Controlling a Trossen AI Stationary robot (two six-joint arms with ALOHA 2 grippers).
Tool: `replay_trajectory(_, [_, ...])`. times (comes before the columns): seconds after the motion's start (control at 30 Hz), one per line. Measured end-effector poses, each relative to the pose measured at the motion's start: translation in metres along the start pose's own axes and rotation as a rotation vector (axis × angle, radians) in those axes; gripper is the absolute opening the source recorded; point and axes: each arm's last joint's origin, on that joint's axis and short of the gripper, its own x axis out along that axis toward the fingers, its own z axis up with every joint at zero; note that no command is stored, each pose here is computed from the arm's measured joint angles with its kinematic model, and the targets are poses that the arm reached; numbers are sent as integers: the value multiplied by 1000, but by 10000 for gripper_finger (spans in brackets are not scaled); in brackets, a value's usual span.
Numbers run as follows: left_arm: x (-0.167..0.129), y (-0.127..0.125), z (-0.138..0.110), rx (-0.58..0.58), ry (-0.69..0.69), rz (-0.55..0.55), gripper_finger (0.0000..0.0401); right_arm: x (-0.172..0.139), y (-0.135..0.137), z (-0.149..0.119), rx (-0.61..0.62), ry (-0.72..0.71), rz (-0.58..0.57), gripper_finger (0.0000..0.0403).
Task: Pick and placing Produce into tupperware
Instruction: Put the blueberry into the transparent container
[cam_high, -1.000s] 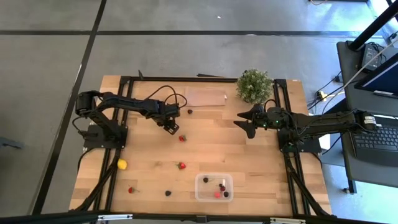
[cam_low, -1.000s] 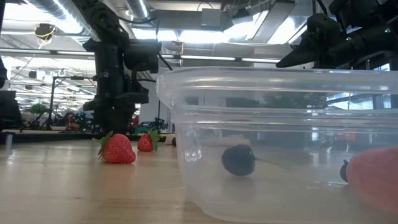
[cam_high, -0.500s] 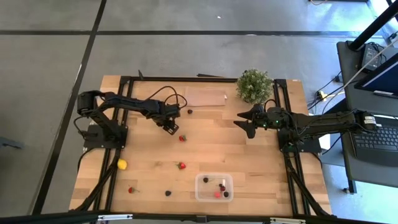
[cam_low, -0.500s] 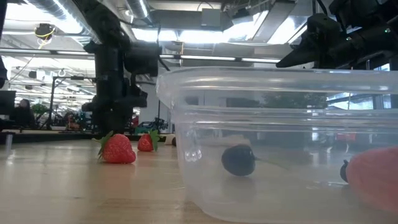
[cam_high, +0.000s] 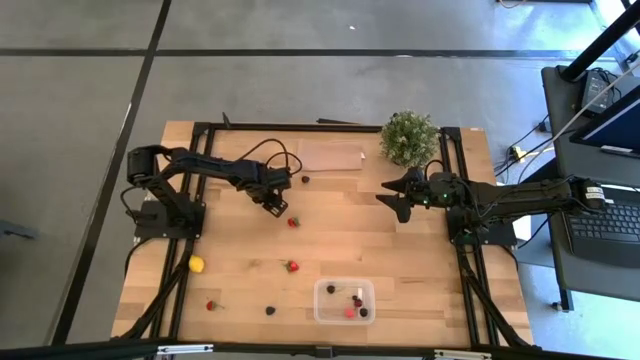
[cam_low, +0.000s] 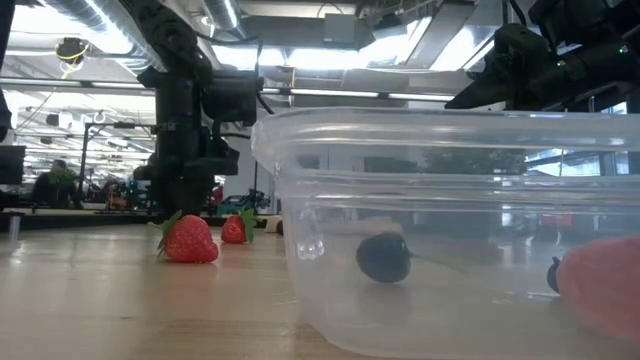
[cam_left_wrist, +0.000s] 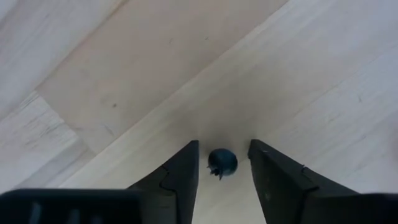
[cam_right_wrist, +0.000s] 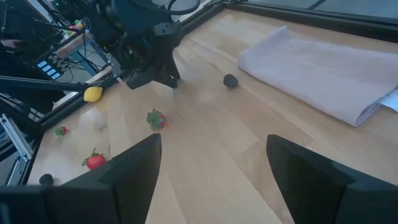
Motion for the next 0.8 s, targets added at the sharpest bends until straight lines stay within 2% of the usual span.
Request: replay_trajectory(0.8, [0, 1, -2, 0, 31, -8, 58, 0, 0, 0, -3, 1, -1, 291])
